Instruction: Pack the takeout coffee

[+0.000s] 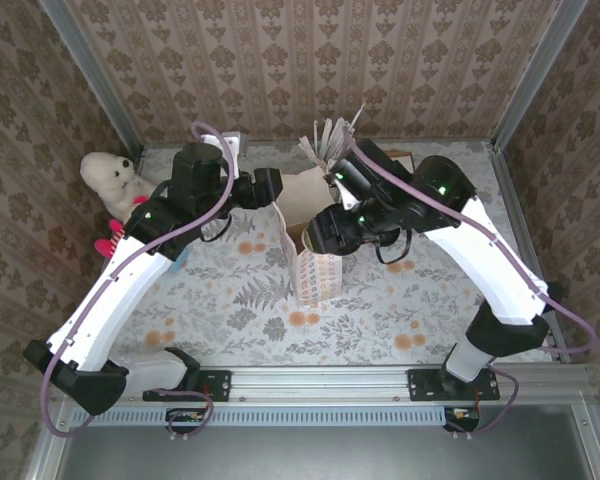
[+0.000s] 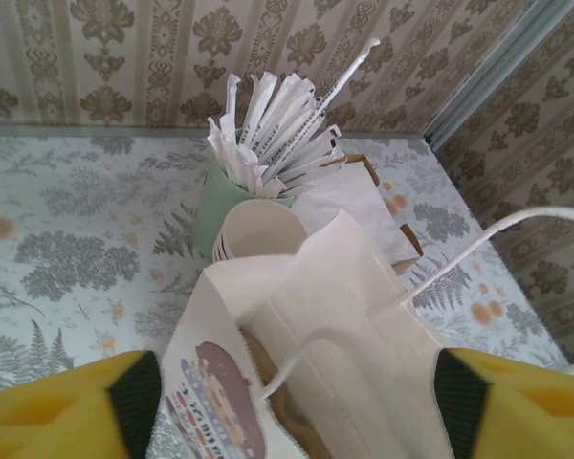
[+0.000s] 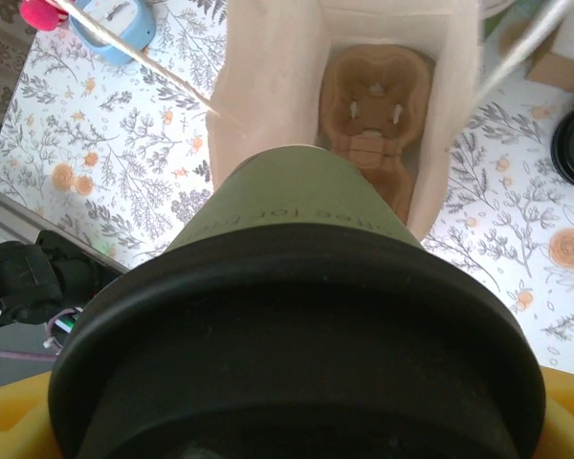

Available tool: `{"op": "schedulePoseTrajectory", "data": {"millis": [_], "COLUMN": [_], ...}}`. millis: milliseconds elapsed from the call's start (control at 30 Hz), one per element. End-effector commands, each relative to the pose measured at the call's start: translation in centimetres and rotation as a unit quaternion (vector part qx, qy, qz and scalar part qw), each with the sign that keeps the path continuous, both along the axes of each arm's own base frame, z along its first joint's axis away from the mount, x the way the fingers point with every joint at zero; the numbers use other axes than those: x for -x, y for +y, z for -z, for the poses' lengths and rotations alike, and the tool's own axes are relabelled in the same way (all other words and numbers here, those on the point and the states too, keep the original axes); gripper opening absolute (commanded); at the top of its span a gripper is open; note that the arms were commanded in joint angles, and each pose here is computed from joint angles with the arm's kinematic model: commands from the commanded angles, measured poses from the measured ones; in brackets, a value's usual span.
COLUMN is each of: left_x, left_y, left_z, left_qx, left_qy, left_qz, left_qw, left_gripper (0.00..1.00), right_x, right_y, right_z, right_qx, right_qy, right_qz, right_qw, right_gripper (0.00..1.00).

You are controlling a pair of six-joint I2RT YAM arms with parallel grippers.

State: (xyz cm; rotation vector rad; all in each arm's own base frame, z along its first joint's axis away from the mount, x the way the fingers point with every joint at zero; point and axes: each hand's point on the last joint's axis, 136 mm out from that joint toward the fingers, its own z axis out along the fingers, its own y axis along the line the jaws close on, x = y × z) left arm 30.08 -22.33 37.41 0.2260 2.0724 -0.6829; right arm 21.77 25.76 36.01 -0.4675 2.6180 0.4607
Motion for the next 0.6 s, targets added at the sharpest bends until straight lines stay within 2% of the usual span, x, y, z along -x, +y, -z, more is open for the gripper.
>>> {"op": "schedulePoseTrajectory", "data": {"millis": [0, 233, 400, 567], "left_x": [1.1, 1.2, 1.2, 1.8], "left_y": [0.2, 0.1, -0.2, -0.2], "left_z": [-0.8, -0.2, -0.1, -0.1], "left_qx": [0.000, -0.008, -0.006, 0.007], "left_qy": [-0.007, -0.004, 0.000, 0.016], "left_qz": [0.014, 0.022, 0.030, 0.028], "left_qw": [1.000, 1.000, 1.000, 0.999], "left_gripper": [0.67, 0.51, 0.39, 0.15], "right_x": [-0.5, -0.5, -1.3, -3.4], "right_y": [0.7, 0.4, 1.0, 2.2], "right_z": [-1.4, -4.1, -3.1, -1.5], "right_qx": [-0.009, -0.037, -0.026, 0.004], "right_qy": [-0.029, -0.058, -0.051, -0.059], "right_qz": [-0.006, -0.002, 0.009, 0.046], "right_qw": [1.000, 0.998, 0.998, 0.997], "right_gripper": [0.55, 0.55, 0.55, 0.55]}}
